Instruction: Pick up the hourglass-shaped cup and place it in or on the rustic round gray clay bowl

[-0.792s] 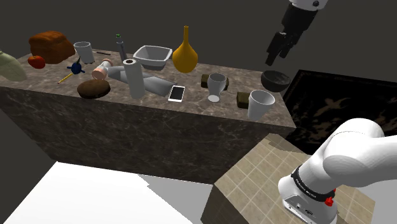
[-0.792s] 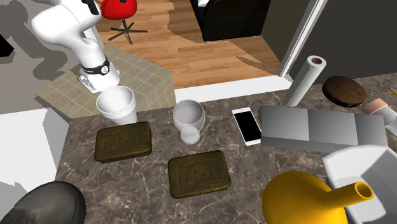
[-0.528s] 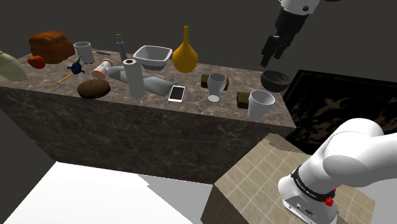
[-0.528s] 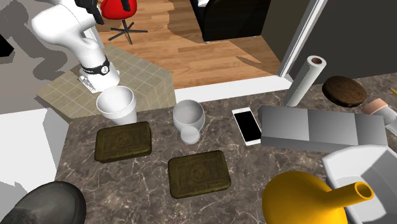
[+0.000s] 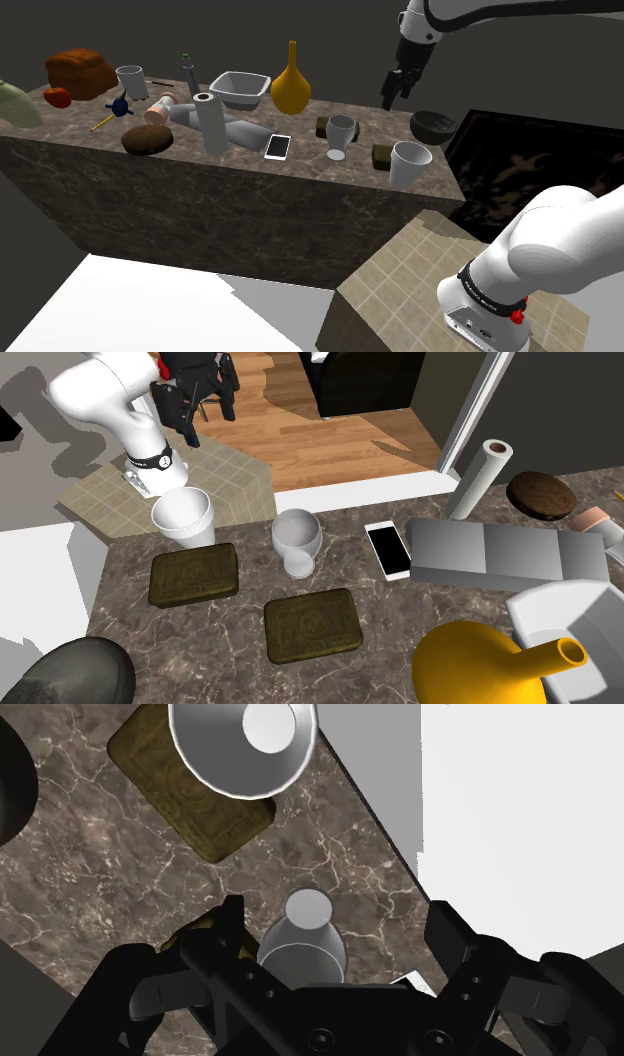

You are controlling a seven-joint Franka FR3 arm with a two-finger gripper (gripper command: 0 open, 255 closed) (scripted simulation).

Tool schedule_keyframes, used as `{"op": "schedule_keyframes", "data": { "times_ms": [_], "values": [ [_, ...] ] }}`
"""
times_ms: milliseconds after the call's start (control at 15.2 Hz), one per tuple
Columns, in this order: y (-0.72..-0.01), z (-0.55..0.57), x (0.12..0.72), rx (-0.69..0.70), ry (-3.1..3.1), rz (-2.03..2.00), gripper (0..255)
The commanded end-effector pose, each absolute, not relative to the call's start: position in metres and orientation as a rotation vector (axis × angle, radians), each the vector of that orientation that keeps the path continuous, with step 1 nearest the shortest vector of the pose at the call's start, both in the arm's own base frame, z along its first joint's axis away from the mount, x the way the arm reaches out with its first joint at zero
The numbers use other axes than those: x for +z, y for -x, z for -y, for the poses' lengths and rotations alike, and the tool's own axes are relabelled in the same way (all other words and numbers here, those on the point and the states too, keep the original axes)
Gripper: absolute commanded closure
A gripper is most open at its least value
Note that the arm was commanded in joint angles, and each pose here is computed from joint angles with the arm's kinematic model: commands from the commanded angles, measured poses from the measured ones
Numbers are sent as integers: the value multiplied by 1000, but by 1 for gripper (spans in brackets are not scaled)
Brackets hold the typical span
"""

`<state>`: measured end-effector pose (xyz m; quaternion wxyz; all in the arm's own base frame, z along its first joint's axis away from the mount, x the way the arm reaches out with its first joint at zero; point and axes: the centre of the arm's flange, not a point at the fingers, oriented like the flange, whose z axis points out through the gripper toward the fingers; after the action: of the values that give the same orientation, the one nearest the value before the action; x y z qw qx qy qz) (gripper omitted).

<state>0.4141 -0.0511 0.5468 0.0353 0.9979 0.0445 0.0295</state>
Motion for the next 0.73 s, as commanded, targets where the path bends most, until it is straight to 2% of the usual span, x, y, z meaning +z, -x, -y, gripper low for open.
{"op": "schedule_keyframes", "data": {
  "times_ms": [0, 660],
  "values": [
    [-437, 57, 531, 81, -3062, -161, 0],
    [-545, 86, 454, 29, -3040, -275, 0]
  ]
}}
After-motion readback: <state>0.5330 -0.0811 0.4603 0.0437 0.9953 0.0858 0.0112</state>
